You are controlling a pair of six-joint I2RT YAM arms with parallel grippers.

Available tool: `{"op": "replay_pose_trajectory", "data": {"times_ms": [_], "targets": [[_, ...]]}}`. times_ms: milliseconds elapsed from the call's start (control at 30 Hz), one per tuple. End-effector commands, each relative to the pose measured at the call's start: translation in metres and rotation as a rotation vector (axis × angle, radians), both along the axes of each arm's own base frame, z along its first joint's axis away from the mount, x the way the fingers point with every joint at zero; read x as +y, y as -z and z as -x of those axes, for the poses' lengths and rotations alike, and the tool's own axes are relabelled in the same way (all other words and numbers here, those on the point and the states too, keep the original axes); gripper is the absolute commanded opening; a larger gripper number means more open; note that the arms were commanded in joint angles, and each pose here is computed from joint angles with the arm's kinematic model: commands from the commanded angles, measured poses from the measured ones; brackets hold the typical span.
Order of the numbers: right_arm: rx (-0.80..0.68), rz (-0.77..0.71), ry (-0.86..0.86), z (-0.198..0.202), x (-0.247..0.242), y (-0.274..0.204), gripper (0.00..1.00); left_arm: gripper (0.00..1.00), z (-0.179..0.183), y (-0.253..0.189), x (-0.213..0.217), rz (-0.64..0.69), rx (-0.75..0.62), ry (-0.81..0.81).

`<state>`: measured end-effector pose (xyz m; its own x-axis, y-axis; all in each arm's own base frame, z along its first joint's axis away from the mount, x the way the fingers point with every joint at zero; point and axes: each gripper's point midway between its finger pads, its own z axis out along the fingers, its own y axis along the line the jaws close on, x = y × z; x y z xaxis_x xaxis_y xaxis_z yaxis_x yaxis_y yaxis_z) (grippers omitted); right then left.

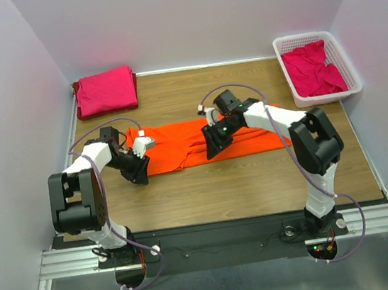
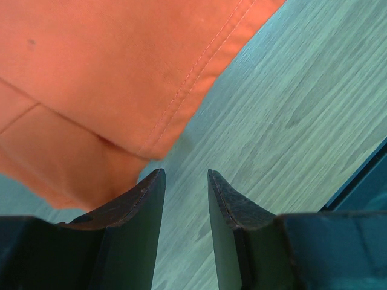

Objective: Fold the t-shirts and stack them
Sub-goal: Fold the tshirt

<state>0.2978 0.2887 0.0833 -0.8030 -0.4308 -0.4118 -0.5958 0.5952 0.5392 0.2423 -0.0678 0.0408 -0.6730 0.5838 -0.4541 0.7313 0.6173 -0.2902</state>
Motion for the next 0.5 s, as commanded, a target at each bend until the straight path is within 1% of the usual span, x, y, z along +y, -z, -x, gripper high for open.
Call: {"op": "replay_pose_trajectory", "data": {"times_ms": [0, 167, 433, 467], "targets": [[0.065, -0.107, -0.023, 0.008, 0.046, -0.005, 0.46, 0.46, -0.012, -0.005, -0.007, 0.046, 0.021, -0.004], [0.091, -0.119, -0.043, 0.011, 0.067, 0.001, 0.47, 0.46, -0.020, -0.007, -0.012, 0.077, 0.031, -0.003], [0.110, -0.154, -0.071, 0.014, 0.097, -0.002, 0.47, 0.39, -0.024, -0.021, -0.018, 0.117, 0.027, 0.012], [0.110, -0.158, -0.075, 0.014, 0.099, -0.002, 0.47, 0.36, -0.025, -0.022, -0.018, 0.119, 0.027, 0.010]]}}
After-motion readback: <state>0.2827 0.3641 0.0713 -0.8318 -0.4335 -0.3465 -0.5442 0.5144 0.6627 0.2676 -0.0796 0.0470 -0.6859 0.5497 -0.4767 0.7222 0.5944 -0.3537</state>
